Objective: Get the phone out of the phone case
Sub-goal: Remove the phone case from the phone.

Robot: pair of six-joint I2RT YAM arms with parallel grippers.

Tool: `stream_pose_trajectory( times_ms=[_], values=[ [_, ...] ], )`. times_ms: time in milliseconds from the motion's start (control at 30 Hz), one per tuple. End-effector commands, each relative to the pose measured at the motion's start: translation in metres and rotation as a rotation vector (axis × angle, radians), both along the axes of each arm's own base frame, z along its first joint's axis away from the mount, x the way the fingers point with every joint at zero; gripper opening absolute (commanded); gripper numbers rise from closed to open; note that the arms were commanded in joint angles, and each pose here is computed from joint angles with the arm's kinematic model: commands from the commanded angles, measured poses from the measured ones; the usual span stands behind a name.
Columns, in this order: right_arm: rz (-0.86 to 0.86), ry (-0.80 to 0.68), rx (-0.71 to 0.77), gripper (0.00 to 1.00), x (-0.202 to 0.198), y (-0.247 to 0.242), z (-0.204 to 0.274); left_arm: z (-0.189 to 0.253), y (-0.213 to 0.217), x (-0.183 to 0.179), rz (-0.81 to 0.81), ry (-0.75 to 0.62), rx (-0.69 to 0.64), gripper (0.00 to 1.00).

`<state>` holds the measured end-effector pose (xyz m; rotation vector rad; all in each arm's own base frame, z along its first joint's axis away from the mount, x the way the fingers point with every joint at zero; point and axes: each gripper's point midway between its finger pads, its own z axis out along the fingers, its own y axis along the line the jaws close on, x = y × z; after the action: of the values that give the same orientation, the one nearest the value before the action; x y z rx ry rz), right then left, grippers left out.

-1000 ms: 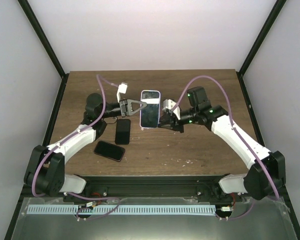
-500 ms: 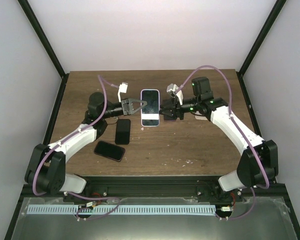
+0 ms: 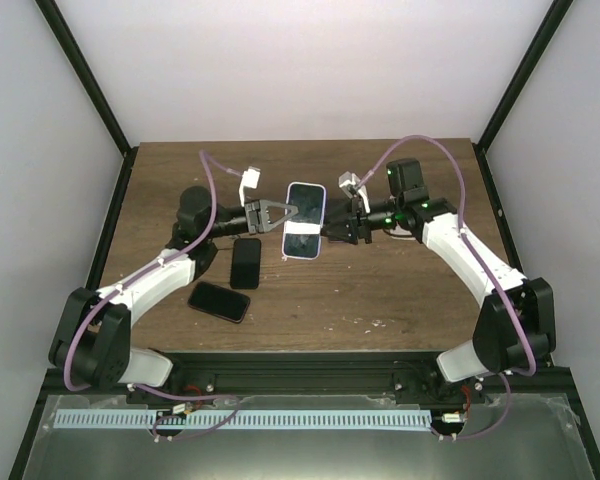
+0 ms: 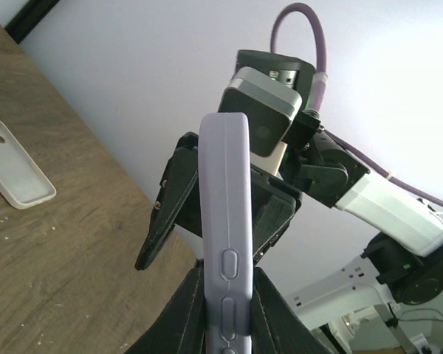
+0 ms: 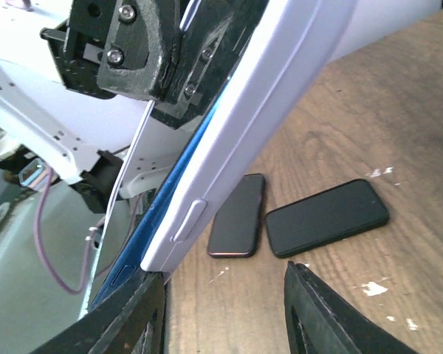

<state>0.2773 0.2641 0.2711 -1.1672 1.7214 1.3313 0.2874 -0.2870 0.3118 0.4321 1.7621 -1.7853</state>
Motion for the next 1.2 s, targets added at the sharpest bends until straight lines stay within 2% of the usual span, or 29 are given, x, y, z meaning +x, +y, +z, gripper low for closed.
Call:
stream_pose_trajectory(
  times_ms=[0, 167, 533, 800, 967, 1167],
  values=[
    [0.132, -0.021, 0.096, 0.46, -0.030, 0.010, 0.022, 0.004, -0.024, -0.040, -0.168, -0.045, -0.005, 0.00],
    [0.108, -0.006, 0.076, 0.46, -0.030, 0.009, 0.013, 0.007, -0.024, -0.037, -0.157, -0.049, -0.016, 0.00],
    [0.228, 0.002, 0.145, 0.47, -0.058, 0.003, 0.021, 0.011, -0.019, -0.029, -0.102, -0.069, -0.008, 0.00],
    [0.285, -0.001, 0.187, 0.41, -0.071, 0.000, 0.023, 0.012, -0.011, -0.026, -0.074, -0.072, -0.014, 0.00],
    [0.326, -0.017, 0.226, 0.50, -0.081, -0.003, 0.033, 0.014, -0.004, -0.024, -0.058, -0.073, -0.014, 0.00],
    [0.301, -0.021, 0.197, 0.41, -0.075, -0.001, 0.029, 0.015, -0.002, -0.026, -0.062, -0.073, -0.019, 0.00]
  ],
)
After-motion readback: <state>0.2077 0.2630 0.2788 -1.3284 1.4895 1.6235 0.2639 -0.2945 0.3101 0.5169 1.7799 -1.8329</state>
